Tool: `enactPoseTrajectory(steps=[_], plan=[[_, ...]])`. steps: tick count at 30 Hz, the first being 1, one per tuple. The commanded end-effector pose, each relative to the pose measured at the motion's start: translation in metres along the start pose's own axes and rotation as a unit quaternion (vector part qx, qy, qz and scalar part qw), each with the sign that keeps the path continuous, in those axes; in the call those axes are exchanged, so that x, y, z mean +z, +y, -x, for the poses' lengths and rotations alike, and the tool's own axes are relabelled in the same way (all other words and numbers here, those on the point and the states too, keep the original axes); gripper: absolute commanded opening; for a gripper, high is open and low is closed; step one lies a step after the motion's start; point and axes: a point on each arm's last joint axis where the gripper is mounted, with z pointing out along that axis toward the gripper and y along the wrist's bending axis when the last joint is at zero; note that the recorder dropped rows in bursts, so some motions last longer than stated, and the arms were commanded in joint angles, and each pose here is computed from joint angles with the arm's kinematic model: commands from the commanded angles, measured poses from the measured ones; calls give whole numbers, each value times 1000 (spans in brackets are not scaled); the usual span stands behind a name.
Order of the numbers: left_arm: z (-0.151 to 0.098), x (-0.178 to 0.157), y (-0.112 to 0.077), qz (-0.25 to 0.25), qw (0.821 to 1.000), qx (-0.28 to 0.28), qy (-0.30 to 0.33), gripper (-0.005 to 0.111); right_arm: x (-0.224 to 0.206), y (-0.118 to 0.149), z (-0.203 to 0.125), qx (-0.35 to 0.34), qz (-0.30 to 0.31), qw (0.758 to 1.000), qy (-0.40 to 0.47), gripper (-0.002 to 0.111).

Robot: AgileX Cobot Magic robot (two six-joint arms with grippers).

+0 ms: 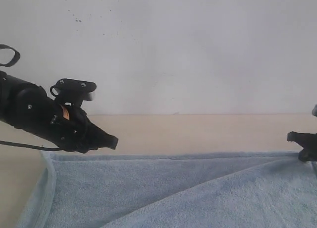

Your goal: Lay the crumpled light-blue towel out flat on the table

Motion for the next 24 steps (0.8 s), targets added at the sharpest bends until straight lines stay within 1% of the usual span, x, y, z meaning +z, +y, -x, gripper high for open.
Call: enactPoseTrajectory(steps=[1,2,3,4,5,7,9,10,11,12,14,15,17,21,24], plan=[[-4,17,-3,-4,1000,30,-2,23,-28,37,24,-20,104,994,16,0],[-6,21,-3,-5,999,37,-1,25,-33,43,26,-26,112,993,14,0],[-9,32,-3,-6,999,52,0,26,-45,59,32,-43,123,991,4,0],[-13,39,-3,-7,998,58,5,26,-49,65,33,-51,129,990,2,0],[-20,51,-3,-7,997,78,18,25,-58,80,34,-71,138,988,-1,0],[-29,63,3,0,995,89,44,19,-64,98,32,-99,149,984,6,0],[-34,65,15,13,993,97,66,7,-61,110,23,-118,162,979,29,0],[-36,65,23,24,990,115,78,4,-58,116,14,-127,168,976,49,0],[-38,64,32,36,986,132,96,4,-57,120,8,-117,177,975,68,0],[-41,63,43,47,983,133,114,4,-57,125,0,-111,193,970,96,0],[-44,62,57,60,985,104,126,4,-58,130,-8,-114,211,963,124,0],[-47,60,70,71,986,71,133,4,-60,130,-12,-110,219,959,143,0],[-49,59,84,83,986,45,137,4,-62,132,-15,-111,231,953,160,0],[-53,56,104,98,985,6,144,4,-63,132,-18,-116,237,948,175,0],[-56,52,116,108,982,-15,153,4,-63,132,-17,-115,235,949,174,0]])
